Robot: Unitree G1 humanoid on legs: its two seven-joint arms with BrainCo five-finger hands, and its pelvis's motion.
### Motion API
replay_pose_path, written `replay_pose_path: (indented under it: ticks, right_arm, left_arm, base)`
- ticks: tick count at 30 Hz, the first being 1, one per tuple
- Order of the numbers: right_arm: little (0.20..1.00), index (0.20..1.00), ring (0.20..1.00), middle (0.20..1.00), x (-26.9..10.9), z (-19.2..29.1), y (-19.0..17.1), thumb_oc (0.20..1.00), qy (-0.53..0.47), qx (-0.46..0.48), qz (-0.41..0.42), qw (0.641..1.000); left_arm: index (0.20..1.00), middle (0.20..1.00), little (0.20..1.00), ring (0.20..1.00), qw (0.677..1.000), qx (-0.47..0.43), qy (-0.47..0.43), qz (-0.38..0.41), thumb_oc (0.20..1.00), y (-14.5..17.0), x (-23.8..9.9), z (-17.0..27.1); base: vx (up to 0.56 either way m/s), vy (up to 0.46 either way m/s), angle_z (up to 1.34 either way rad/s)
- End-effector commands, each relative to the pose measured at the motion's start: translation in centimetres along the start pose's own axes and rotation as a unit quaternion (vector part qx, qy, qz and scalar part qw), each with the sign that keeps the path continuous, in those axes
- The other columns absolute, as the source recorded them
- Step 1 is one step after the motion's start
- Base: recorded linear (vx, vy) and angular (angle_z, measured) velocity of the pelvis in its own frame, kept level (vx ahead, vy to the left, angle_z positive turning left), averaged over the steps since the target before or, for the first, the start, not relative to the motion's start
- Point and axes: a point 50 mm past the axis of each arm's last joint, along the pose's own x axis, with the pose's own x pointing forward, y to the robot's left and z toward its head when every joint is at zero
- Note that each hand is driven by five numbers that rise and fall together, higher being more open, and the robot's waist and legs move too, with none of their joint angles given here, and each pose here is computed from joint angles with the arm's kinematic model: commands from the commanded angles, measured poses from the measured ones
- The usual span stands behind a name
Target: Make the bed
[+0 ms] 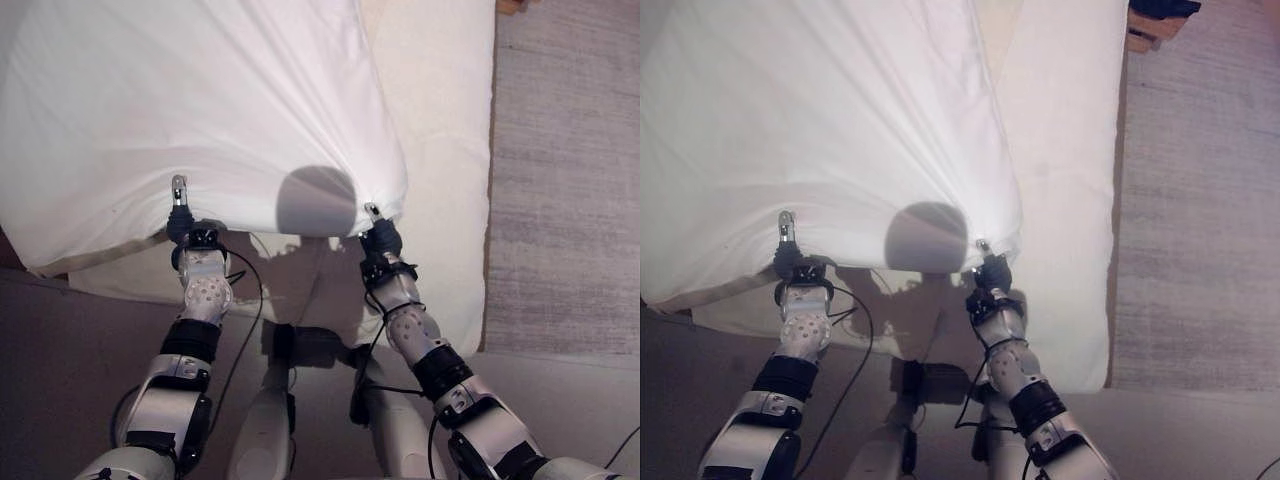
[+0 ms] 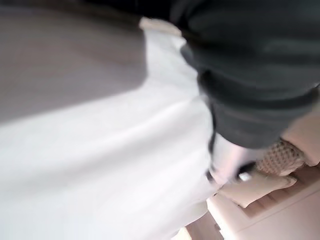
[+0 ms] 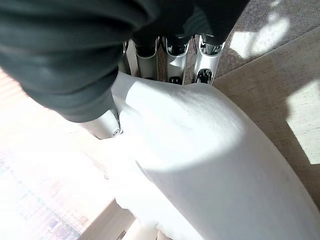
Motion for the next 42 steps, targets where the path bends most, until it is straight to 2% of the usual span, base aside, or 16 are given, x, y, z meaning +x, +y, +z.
replay_pose_path:
  ticks: [1, 5, 15, 20, 25, 29, 33, 42]
  right_arm:
    - [0.200, 0.200, 0.200, 0.200, -4.6, 2.4, -10.6, 0.200, -0.057, -0.021, -0.172, 0.983]
    - [0.200, 0.200, 0.200, 0.200, -4.3, 2.6, -10.1, 0.200, -0.062, -0.025, -0.167, 0.984]
    - [0.200, 0.200, 0.200, 0.200, -4.2, 2.8, -10.1, 0.200, -0.056, -0.020, -0.158, 0.986]
    - [0.200, 0.200, 0.200, 0.200, -5.1, 2.9, -11.4, 0.200, -0.059, -0.010, -0.177, 0.982]
    - [0.200, 0.200, 0.200, 0.200, -4.5, 2.8, -10.4, 0.200, -0.057, -0.001, -0.153, 0.987]
    - [0.200, 0.200, 0.200, 0.200, -4.8, 3.0, -10.7, 0.200, -0.057, -0.003, -0.154, 0.986]
    - [0.200, 0.200, 0.200, 0.200, -6.2, 2.9, -12.1, 0.200, -0.046, -0.013, -0.178, 0.983]
    - [0.200, 0.200, 0.200, 0.200, -6.1, 0.9, -11.7, 0.200, -0.016, 0.005, -0.165, 0.986]
  left_arm:
    - [0.200, 0.200, 0.200, 0.200, 0.993, 0.031, -0.116, -0.014, 0.200, -1.1, 2.0, 6.0]
    - [0.200, 0.200, 0.200, 0.200, 0.993, 0.037, -0.108, -0.005, 0.200, -0.1, 1.6, 5.5]
    - [0.200, 0.200, 0.200, 0.200, 0.995, 0.038, -0.076, 0.053, 0.200, 6.3, -1.1, 3.8]
    - [0.200, 0.200, 0.200, 0.200, 0.998, 0.027, -0.034, 0.044, 0.200, 6.6, -2.2, 1.1]
    - [0.200, 0.200, 0.200, 0.200, 0.998, 0.012, -0.038, 0.042, 0.200, 6.7, -2.6, 0.8]
    - [0.200, 0.200, 0.200, 0.200, 0.998, 0.008, -0.042, 0.041, 0.200, 6.4, -2.5, 0.9]
    - [0.200, 0.200, 0.200, 0.200, 0.999, 0.040, 0.000, 0.018, 0.200, 6.2, -2.5, -0.6]
    - [0.200, 0.200, 0.200, 0.200, 0.996, 0.090, 0.010, -0.002, 0.200, 6.5, -2.8, -0.5]
  base:
    - [0.00, 0.000, 0.00]
    - [-0.01, -0.005, -0.01]
    - [-0.03, -0.067, -0.01]
    - [-0.03, -0.118, 0.70]
    - [0.01, 0.149, 0.62]
    - [0.11, 0.452, 0.13]
    - [0.10, 0.569, 0.35]
    - [0.09, 0.595, -0.11]
